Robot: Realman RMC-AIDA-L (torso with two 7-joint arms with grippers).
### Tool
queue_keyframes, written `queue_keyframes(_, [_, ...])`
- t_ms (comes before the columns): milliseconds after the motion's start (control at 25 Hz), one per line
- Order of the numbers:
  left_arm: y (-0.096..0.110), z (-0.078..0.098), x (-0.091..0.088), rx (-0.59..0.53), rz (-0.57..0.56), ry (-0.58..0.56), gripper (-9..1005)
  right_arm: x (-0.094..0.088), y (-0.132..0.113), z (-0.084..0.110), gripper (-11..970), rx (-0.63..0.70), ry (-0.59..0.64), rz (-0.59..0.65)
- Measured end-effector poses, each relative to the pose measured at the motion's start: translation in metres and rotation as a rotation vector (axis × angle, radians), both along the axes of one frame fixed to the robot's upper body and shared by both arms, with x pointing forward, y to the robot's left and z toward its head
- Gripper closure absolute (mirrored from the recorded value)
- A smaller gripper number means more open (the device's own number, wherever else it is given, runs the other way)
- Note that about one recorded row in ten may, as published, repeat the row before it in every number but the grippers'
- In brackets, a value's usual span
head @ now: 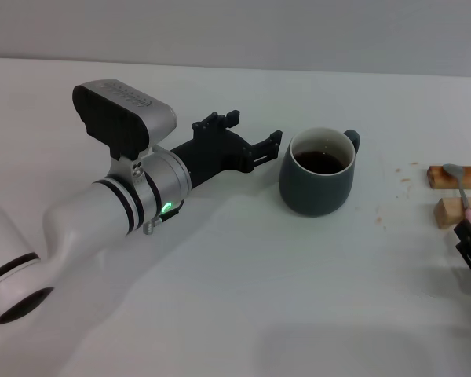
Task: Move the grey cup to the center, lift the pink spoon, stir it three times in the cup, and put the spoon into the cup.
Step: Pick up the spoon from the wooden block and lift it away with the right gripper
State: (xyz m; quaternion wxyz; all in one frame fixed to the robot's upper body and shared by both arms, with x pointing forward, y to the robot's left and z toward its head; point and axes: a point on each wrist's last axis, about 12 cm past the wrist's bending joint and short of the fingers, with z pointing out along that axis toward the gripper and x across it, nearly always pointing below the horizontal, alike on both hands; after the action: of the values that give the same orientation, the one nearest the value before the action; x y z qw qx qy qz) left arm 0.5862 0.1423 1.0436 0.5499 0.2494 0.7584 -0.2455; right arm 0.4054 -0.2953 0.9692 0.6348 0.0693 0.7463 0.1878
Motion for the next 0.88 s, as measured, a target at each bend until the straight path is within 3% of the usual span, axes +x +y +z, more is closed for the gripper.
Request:
queue_keyframes(160, [0.0001,0.0,0.0002,0.002,0.0,0.0,155,0.001,0.0007,-0.001,201,-0.008,0.009,0.013])
queue_keyframes(280, [-0.0001,0.0001,0.0003,0.001,-0.001,-0.001,155,0.0013,0.0007,-0.0021,444,-0.01,0.019,0.012])
queue_keyframes(480, [0.0002,-0.0002,0.0003,0.003,0.0,0.0,155,0.0019,-0.0001,-0.003,580,-0.009,0.027,0.0])
queue_keyframes(880, [0.0033,-0.0001,0.002,0.001,0.015,0.001,155,0.0065,0.0015,-0.0018,575,-0.011,0.021,0.009])
